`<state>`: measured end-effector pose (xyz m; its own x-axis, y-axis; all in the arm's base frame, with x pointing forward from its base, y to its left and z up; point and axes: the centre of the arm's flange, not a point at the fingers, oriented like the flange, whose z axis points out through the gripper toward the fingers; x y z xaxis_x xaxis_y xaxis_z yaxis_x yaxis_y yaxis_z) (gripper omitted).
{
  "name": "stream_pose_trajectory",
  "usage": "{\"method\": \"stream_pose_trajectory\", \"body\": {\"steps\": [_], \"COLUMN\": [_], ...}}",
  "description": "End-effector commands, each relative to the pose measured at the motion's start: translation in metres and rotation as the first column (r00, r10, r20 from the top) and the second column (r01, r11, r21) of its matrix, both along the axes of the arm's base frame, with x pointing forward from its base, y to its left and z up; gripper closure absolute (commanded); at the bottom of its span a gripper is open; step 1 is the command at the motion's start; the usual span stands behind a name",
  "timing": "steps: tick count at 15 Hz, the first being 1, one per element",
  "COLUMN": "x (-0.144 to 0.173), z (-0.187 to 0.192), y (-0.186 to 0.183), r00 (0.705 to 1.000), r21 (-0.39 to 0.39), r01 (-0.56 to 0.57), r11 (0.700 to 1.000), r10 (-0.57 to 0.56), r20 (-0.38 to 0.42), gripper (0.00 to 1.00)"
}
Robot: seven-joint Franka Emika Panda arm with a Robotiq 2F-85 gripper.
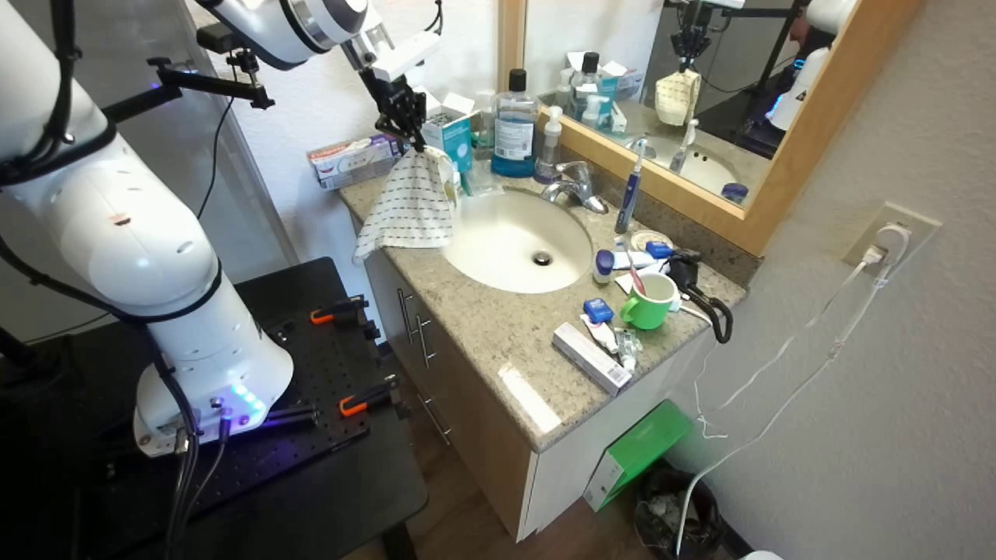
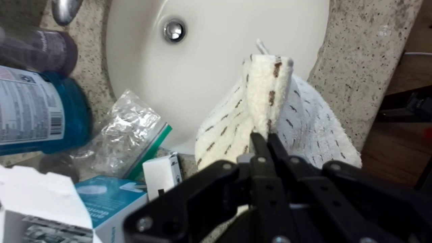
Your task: Pick the towel on the counter and put it on the faucet
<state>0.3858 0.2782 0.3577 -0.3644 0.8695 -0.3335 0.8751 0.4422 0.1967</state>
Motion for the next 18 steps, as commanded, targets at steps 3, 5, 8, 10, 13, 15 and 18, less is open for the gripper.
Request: {"method": "stream_pose_trajectory", "body": {"steps": [3, 5, 8, 10, 13, 15, 18], "x": [0.008, 0.014, 0.026, 0.034, 0.042, 0.036, 0.038], "z": [0.051, 0.072, 0.101, 0.118, 0.133, 0.128, 0.129], "y": [0.005, 0.007, 0.011, 0.013, 0.01, 0.003, 0.003], "r00": [0.993, 0.986, 0.977, 0.968, 0.959, 0.966, 0.965], "r21": [-0.022, -0.031, -0.063, -0.09, -0.114, -0.098, -0.1], "r01": [0.023, 0.044, 0.079, 0.116, 0.168, 0.141, 0.145], "r11": [1.0, 0.999, 0.995, 0.989, 0.979, 0.985, 0.984], "r10": [-0.02, -0.039, -0.065, -0.092, -0.136, -0.115, -0.119], "r20": [0.12, 0.161, 0.205, 0.231, 0.25, 0.233, 0.233], "gripper": [0.94, 0.94, 0.94, 0.94, 0.94, 0.93, 0.93]}}
